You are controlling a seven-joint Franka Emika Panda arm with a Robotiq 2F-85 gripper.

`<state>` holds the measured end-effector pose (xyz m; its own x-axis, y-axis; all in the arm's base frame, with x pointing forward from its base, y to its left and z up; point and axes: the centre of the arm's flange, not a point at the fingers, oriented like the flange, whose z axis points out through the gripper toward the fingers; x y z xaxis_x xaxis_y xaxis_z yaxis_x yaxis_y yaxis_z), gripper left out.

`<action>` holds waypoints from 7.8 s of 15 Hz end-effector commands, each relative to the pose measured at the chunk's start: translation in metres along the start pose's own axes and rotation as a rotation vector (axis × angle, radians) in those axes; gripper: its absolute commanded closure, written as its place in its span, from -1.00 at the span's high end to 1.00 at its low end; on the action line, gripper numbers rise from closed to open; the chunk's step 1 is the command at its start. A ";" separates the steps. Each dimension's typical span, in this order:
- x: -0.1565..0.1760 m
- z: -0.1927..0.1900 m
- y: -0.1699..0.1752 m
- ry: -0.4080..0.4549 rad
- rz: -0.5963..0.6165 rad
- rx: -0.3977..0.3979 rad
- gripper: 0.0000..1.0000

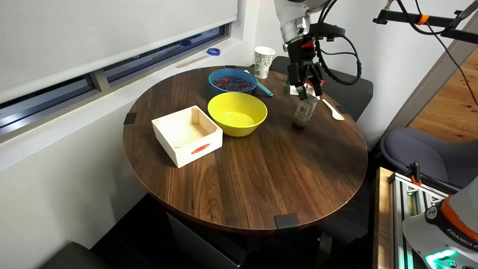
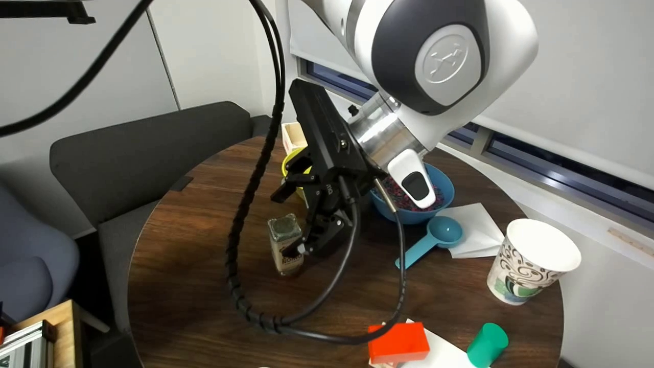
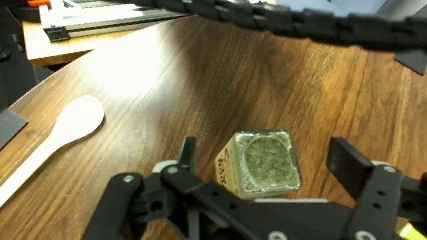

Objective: Turn the salt bottle upright

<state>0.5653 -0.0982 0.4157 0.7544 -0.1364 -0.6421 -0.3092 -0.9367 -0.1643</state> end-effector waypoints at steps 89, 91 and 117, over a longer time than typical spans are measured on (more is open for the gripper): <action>-0.047 0.155 -0.054 1.186 0.510 -0.318 -0.54; -0.047 0.157 -0.053 1.182 0.507 -0.316 -0.54; -0.066 0.083 0.019 0.918 0.396 -0.036 1.00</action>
<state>0.4621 -0.0630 0.3768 0.7453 -0.6246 0.2330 -0.6400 -0.7683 -0.0125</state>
